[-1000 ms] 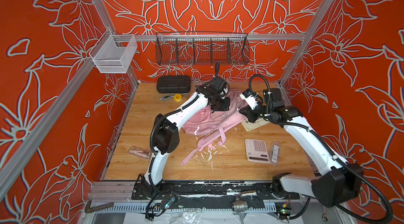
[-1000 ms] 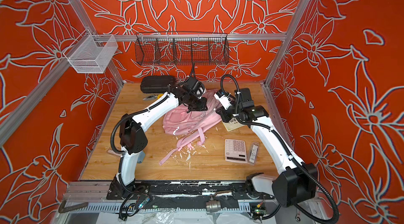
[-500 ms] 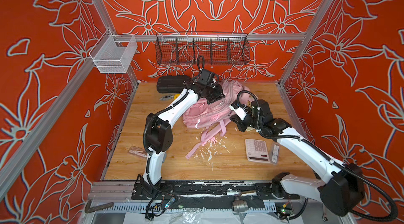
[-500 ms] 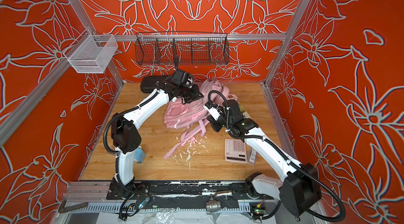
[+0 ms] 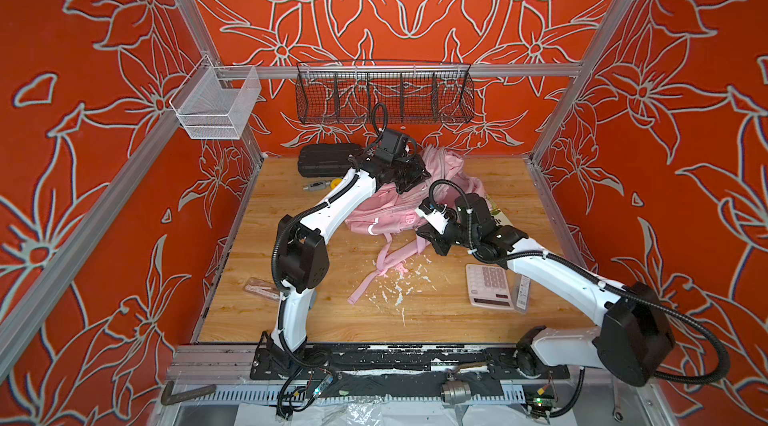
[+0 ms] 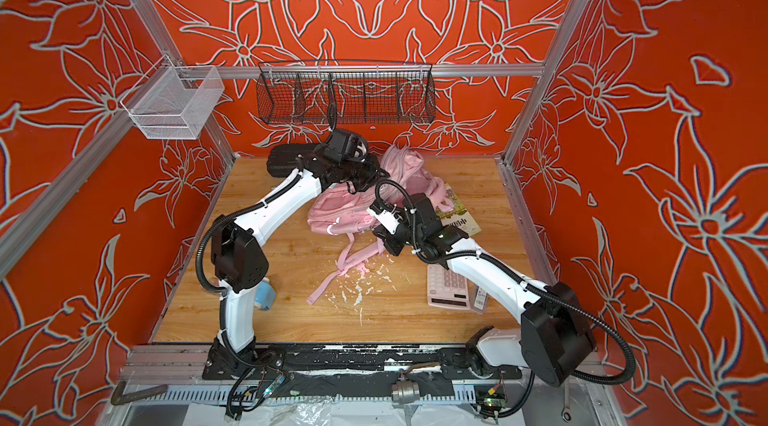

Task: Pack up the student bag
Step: 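Draw the zipper toward the robot with the right gripper while the left holds the top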

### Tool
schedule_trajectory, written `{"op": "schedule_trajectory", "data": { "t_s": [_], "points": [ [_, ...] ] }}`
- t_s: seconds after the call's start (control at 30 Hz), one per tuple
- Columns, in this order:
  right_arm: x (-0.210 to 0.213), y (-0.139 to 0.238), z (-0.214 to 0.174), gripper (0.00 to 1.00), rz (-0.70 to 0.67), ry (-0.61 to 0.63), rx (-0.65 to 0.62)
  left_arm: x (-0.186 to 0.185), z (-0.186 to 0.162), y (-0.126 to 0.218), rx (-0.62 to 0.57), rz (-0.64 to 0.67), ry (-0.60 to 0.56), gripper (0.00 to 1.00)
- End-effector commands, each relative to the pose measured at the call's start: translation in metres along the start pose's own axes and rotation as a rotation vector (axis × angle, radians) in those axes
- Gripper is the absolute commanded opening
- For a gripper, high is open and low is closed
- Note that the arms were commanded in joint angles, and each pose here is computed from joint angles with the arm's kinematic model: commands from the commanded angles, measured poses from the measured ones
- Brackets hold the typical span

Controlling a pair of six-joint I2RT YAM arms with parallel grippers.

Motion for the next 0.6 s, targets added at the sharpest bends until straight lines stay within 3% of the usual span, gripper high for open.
{"op": "schedule_trajectory", "data": {
  "t_s": [0.0,0.37,0.5,0.57],
  "points": [
    [0.031,-0.011,0.012,0.00,0.127,0.006,-0.069,-0.078,0.008,0.048,-0.110,-0.286,-0.086,0.00],
    [0.035,-0.036,0.021,0.00,0.076,-0.097,-0.082,-0.085,0.009,0.054,-0.131,-0.328,-0.053,0.00],
    [0.031,-0.031,0.020,0.00,0.041,-0.103,-0.070,-0.079,-0.001,0.056,-0.084,-0.276,-0.143,0.00],
    [0.029,-0.023,0.022,0.07,0.018,-0.101,-0.059,-0.067,-0.009,0.062,-0.048,-0.198,-0.226,0.00]
  ]
}}
Point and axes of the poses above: each gripper's point midway between its finger pads, its own y axis back along the fingers, its own x axis along the line the jaws close on, z = x × y, the point moved 4 cm from there along y, back along the fingers, and after that the axes turned 14 degrees about y, right-handed, at the moved point
